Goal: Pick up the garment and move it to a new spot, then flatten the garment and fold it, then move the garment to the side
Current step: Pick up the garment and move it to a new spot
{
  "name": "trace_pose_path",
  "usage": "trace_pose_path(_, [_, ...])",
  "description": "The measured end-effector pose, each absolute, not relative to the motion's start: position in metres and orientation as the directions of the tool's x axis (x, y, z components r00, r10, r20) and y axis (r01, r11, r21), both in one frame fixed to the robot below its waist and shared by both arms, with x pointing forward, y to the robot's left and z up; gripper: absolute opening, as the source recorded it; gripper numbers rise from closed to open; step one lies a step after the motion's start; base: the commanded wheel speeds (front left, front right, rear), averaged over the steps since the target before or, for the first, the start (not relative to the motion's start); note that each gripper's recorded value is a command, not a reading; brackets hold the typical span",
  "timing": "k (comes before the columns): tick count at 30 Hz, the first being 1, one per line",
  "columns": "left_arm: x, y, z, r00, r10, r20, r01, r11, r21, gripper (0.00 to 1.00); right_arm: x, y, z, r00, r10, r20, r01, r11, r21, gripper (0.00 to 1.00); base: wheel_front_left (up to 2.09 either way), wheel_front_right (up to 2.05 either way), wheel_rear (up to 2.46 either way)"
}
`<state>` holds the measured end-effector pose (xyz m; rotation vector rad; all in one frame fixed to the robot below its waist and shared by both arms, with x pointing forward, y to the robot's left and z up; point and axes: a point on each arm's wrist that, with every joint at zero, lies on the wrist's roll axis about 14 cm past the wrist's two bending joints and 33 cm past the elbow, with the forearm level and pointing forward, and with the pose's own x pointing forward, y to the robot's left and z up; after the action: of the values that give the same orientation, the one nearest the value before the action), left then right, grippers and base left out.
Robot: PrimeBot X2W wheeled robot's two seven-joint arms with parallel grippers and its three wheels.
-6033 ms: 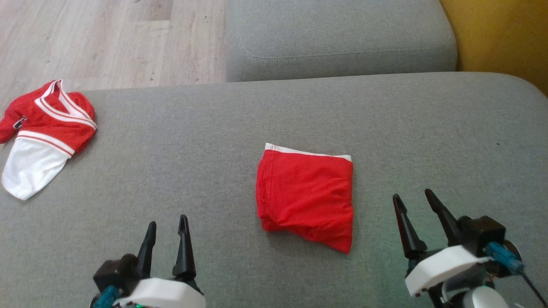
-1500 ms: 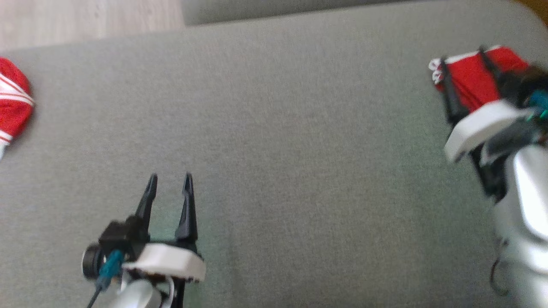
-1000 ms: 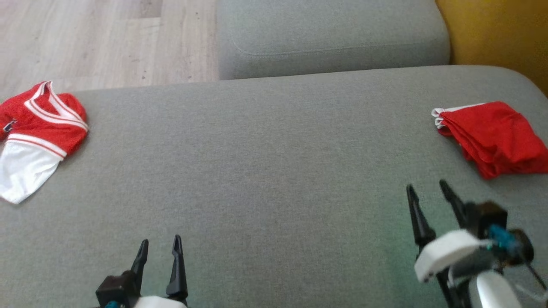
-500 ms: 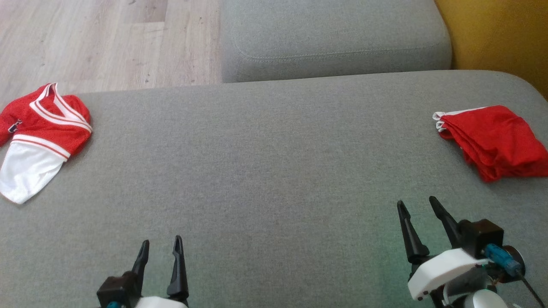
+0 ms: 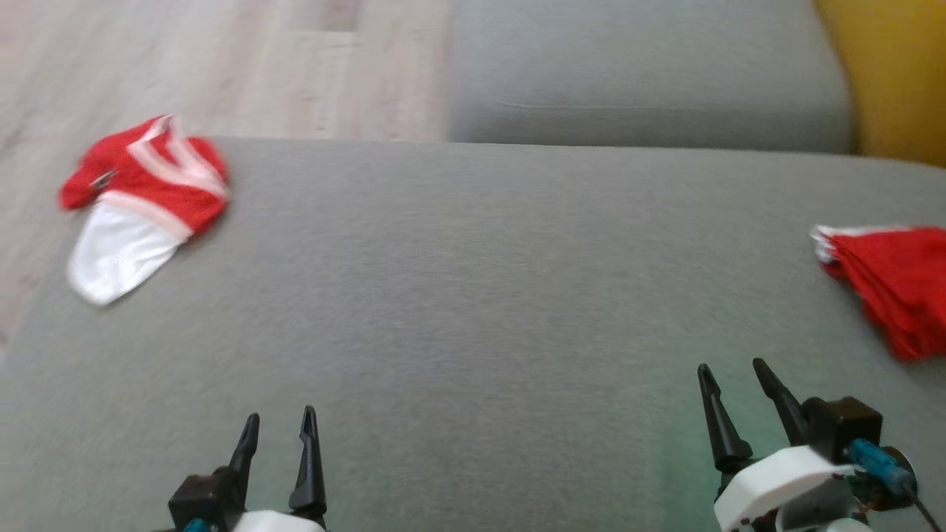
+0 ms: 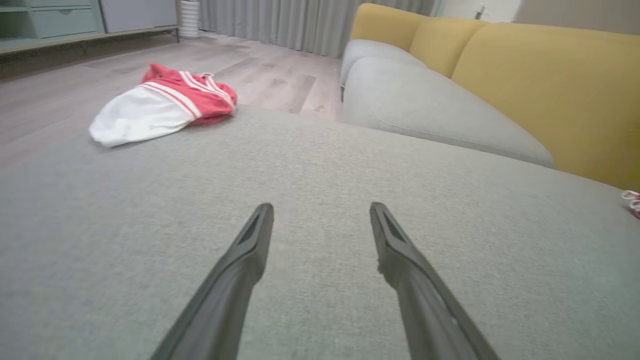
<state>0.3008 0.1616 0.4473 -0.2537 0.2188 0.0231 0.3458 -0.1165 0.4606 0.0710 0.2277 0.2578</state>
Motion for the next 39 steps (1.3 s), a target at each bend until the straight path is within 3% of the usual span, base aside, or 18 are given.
trace_pose_path(8, [0.266,0.214,0.451,0.962,0.175,-0.211,-0.223,0.947,-0.231,1.00,0.358,-0.051,0.464,0.874,0.444,-0.196,-0.429,0.896,0.117,1.00,0.00,0.00,0.00])
trace_pose_path(15, [0.224,0.255,0.457,0.921,0.337,-0.194,-0.377,0.899,-0.225,1.00,0.350,0.018,0.462,0.756,0.622,-0.203,-0.610,0.782,0.126,1.00,0.00,0.00,0.00])
trace_pose_path(22, [0.209,0.271,0.462,0.904,0.387,-0.183,-0.420,0.884,-0.206,1.00,0.351,0.037,0.468,0.723,0.664,-0.189,-0.653,0.747,0.123,1.00,0.00,0.00,0.00])
trace_pose_path(30, [0.239,0.315,0.526,0.918,0.392,-0.053,-0.395,0.914,-0.093,1.00,0.363,0.025,0.470,0.752,0.632,-0.190,-0.626,0.774,0.097,1.00,0.00,0.00,0.00])
trace_pose_path(35, [0.290,0.353,0.618,0.925,0.362,0.115,-0.368,0.929,0.036,1.00,0.390,0.015,0.478,0.785,0.593,-0.180,-0.594,0.803,0.052,1.00,0.00,0.00,0.00])
trace_pose_path(39, [0.339,0.374,0.662,0.936,0.315,0.159,-0.340,0.925,0.168,1.00,0.422,0.009,0.492,0.816,0.557,-0.154,-0.561,0.827,0.016,1.00,0.00,0.00,0.00])
